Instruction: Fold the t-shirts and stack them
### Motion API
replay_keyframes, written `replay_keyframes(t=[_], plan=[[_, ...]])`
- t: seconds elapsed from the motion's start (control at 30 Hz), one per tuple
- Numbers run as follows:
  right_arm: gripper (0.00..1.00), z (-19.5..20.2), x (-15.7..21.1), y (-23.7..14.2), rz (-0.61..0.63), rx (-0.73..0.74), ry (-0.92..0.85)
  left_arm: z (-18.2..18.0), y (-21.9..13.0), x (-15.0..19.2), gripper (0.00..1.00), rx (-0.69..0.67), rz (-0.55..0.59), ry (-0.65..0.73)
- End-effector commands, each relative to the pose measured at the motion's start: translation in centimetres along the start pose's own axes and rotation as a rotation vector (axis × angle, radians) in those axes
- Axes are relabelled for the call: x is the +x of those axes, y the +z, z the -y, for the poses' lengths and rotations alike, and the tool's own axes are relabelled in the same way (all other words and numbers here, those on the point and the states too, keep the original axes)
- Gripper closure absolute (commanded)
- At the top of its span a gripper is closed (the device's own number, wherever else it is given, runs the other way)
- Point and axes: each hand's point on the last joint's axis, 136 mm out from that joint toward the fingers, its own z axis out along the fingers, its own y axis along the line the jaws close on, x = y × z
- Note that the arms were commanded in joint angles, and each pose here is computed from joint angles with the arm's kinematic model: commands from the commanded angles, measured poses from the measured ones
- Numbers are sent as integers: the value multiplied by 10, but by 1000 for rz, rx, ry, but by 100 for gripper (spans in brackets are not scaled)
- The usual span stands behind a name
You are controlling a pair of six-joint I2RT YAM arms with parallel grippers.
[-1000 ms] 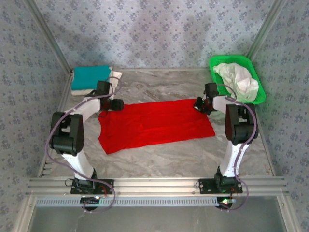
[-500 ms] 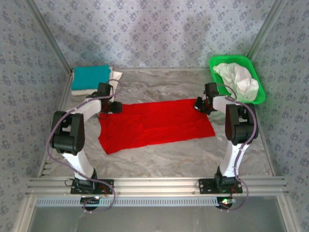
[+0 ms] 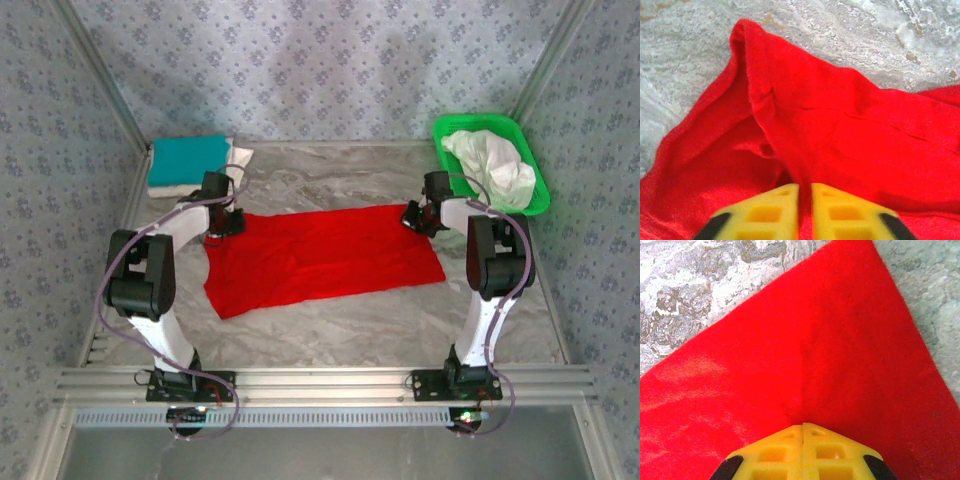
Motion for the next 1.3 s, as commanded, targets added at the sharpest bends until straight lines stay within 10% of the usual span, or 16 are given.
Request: replay_keyframes(t=[0.0,0.73,1.27], plan=[[100,3,7,-4,-27,18,1,4,-5,-4,95,3,13,6],[100,3,8,-5,-31,21,-2,23,-57,71,100,-135,57,-75],[100,-9,0,-4,-18,-15,-11,41,-74,15,100,-119,163,53]])
